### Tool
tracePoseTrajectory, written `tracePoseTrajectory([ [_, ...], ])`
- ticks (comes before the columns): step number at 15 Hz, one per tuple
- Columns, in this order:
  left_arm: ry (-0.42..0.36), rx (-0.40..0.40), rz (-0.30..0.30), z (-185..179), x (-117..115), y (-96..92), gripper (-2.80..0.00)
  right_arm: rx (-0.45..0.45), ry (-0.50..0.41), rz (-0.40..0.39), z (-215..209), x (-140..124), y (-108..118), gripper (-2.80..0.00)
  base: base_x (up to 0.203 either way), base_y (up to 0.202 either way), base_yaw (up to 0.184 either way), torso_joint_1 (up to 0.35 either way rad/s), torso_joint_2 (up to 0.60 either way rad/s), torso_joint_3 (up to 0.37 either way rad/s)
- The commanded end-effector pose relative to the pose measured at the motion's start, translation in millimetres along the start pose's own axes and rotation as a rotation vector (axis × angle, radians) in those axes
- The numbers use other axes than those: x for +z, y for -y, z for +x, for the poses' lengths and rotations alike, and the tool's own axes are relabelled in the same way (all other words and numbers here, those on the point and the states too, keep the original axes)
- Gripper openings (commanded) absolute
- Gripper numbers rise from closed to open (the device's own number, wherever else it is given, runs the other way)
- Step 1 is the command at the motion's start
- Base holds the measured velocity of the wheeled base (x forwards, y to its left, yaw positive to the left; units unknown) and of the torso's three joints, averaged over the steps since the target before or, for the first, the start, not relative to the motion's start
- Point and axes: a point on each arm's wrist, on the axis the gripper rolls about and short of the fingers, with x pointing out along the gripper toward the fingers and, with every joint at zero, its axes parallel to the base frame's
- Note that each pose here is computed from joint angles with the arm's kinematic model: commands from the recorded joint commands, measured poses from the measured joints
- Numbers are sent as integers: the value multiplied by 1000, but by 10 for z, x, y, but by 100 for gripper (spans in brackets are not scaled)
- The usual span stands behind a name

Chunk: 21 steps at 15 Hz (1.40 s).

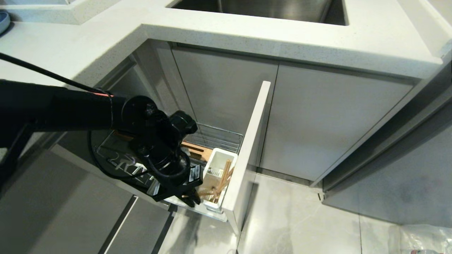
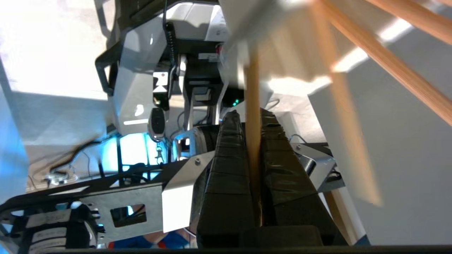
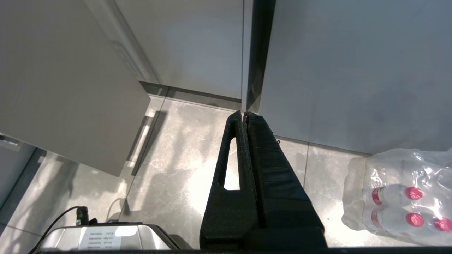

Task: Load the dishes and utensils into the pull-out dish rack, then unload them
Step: Take the chopsticks out of the cupboard

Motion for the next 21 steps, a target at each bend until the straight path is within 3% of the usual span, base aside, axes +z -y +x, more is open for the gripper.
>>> tracePoseTrajectory([
  [1,47,-44,10,-241,-97,7,-280,0,-1,0,1,-4,0,-280,0,0,0,0,0,0],
  [4,61,-64,15,-601,-297,13,-280,0,-1,0,1,-4,0,-280,0,0,0,0,0,0],
  [11,62,-77,24,-852,-465,20,-280,0,-1,0,1,-4,0,-280,0,0,0,0,0,0],
  [21,89,-142,54,-1420,-882,-41,-280,0,-1,0,1,-4,0,-280,0,0,0,0,0,0],
])
